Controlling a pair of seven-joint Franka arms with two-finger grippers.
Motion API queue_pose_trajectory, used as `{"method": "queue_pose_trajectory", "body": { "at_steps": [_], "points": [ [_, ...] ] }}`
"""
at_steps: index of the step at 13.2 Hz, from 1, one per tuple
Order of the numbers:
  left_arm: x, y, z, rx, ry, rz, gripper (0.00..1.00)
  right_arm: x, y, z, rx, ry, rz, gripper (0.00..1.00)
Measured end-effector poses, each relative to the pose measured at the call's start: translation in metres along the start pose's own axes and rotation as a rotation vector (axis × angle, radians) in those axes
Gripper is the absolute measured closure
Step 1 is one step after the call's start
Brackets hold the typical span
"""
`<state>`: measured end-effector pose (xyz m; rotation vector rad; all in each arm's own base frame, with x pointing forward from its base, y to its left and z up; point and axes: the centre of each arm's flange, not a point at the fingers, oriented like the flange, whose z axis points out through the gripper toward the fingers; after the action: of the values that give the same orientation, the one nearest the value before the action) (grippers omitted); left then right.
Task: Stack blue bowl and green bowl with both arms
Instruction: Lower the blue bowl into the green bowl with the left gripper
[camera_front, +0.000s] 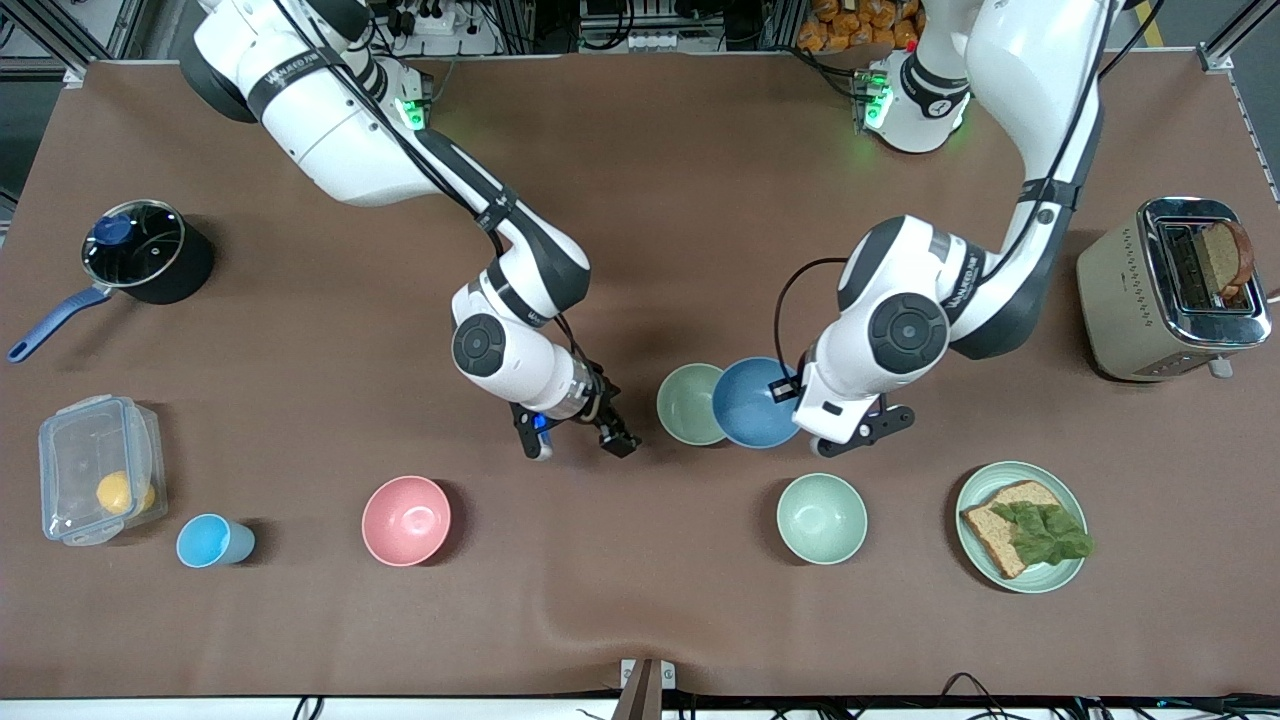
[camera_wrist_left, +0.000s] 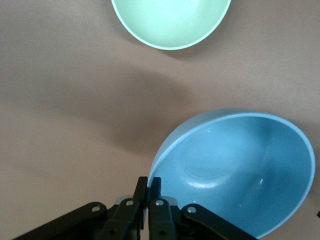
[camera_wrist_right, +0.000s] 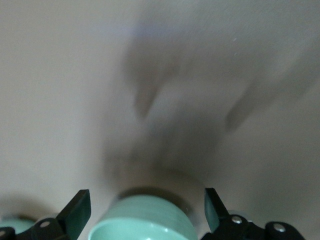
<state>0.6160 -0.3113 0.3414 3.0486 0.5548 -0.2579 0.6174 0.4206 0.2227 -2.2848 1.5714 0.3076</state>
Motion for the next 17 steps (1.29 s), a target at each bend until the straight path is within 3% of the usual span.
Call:
{"method": "queue_pose_trajectory", "body": {
  "at_steps": [5,17],
  "points": [
    [-0.011,0.025,0.017,-0.065,-0.011,0.005,0.95,-0.022,0.019,0.040,-0.027,0.103,0.027,0.00],
    [-0.021,0.045,0.072,-0.060,-0.053,0.010,0.95,-0.024,0.016,0.042,-0.012,0.119,0.044,0.00]
  ]
}}
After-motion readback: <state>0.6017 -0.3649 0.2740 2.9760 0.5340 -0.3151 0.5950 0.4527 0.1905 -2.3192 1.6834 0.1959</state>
